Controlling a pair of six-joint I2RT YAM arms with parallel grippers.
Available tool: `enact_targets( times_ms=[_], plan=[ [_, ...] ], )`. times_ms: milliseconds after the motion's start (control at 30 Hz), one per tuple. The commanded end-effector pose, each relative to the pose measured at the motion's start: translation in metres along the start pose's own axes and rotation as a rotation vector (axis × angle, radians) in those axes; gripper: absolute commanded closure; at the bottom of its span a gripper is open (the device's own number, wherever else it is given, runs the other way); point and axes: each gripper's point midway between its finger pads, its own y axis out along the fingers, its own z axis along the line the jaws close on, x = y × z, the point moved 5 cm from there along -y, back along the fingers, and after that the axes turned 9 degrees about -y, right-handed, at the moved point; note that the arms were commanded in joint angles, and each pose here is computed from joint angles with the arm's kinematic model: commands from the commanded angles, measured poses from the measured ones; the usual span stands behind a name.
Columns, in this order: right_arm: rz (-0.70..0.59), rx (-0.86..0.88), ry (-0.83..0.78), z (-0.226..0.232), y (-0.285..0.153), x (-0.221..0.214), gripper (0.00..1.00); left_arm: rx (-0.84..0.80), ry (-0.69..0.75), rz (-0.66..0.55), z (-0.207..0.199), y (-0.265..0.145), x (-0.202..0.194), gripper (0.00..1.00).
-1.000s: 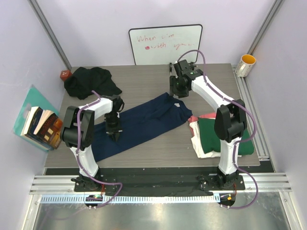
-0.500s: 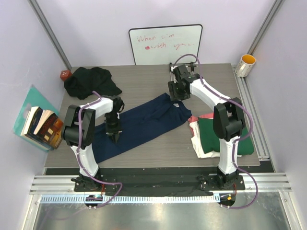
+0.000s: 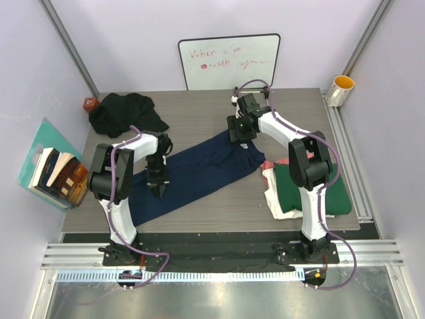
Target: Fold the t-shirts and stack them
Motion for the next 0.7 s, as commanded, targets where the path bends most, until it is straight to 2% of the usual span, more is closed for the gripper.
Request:
enact_targets(
  times_ms=[0, 233, 400, 433, 467, 533, 567, 667],
  plan=[
    [-0.087, 0.066, -0.024, 0.008, 0.002, 0.021, 0.37, 0.004, 0.015, -0.014, -0.004, 0.013, 0.007, 0.85],
    [-0.106, 0.108, -0.03, 0.013, 0.005, 0.024, 0.4, 0.001, 0.013, -0.006, -0.006, 0.016, 0.006, 0.85],
    [-0.147, 0.114, -0.037, 0.019, -0.001, 0.033, 0.48, 0.004, 0.021, 0.001, -0.009, 0.018, 0.004, 0.86],
    [-0.154, 0.118, -0.038, 0.021, -0.002, 0.036, 0.52, 0.005, 0.019, 0.002, -0.01, 0.018, 0.004, 0.86],
    [-0.155, 0.121, -0.04, 0.023, -0.002, 0.036, 0.64, 0.005, 0.019, 0.002, -0.01, 0.019, 0.004, 0.86],
    [-0.162, 0.132, -0.045, 0.028, -0.002, 0.038, 0.76, 0.004, 0.017, 0.003, -0.012, 0.019, 0.004, 0.86],
    [-0.157, 0.137, -0.044, 0.029, 0.001, 0.037, 0.88, 0.005, 0.019, 0.002, -0.012, 0.019, 0.004, 0.86],
    [-0.156, 0.155, -0.048, 0.036, 0.003, 0.039, 0.96, 0.005, 0.02, 0.001, -0.014, 0.019, 0.005, 0.86]
  ],
)
